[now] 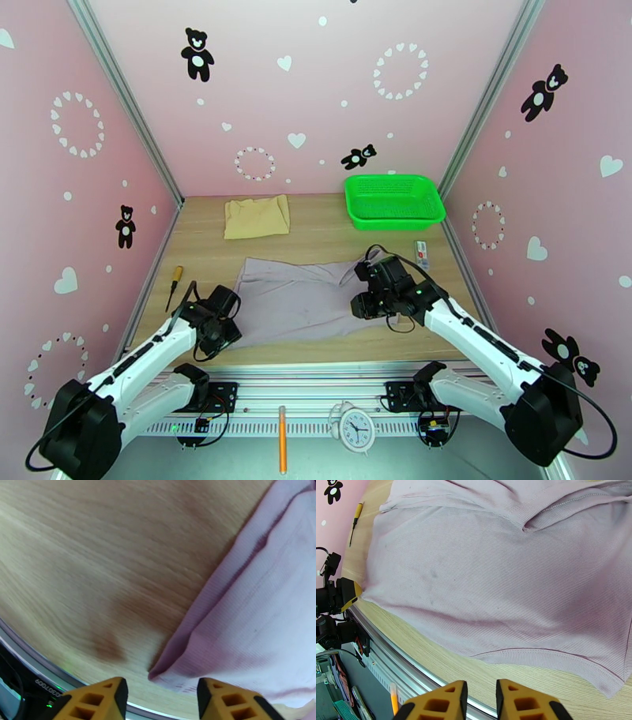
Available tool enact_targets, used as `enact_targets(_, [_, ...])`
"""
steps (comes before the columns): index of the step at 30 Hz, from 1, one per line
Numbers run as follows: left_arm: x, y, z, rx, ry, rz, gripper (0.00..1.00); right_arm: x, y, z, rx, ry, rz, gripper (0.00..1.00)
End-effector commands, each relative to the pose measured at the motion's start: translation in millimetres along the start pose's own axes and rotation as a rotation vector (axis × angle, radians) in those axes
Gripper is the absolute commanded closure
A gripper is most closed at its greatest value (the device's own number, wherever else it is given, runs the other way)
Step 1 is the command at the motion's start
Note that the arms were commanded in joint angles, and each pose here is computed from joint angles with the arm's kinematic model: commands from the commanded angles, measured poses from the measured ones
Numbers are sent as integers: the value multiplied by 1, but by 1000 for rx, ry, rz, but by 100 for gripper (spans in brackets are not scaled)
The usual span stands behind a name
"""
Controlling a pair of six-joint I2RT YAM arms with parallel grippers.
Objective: Fold and stack the mixed laundry pile
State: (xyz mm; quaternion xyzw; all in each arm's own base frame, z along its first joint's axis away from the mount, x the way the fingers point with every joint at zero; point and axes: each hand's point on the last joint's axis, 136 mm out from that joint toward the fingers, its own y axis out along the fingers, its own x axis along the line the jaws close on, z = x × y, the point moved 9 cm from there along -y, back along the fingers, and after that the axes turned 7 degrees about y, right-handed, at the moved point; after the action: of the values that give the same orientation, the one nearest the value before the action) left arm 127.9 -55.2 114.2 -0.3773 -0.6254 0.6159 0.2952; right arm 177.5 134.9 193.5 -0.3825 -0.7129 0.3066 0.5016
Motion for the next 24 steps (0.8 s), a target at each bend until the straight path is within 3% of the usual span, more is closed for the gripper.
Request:
enact_targets(1, [-6, 6, 0, 15, -56, 41, 47, 0, 2, 6, 11, 0, -24, 73])
enact_targets(9, [-5, 24, 2, 45, -61, 18, 54, -2, 8, 12, 44, 13, -30, 73])
enact_targets(14, [-7, 35, 0, 53, -51, -8, 78, 1, 27, 22, 124, -23, 53, 64])
enact_targets(18, [-12, 34, -6, 36, -38, -23, 91, 9, 44, 27, 173, -182, 206, 61])
enact_targets(21, [-18, 28, -12, 11, -25, -24, 95, 12, 53, 26, 211, -315, 310, 61])
enact_targets(24, [-24, 23, -17, -10, -17, -13, 96, 22, 65, 29, 237, -395, 298, 61])
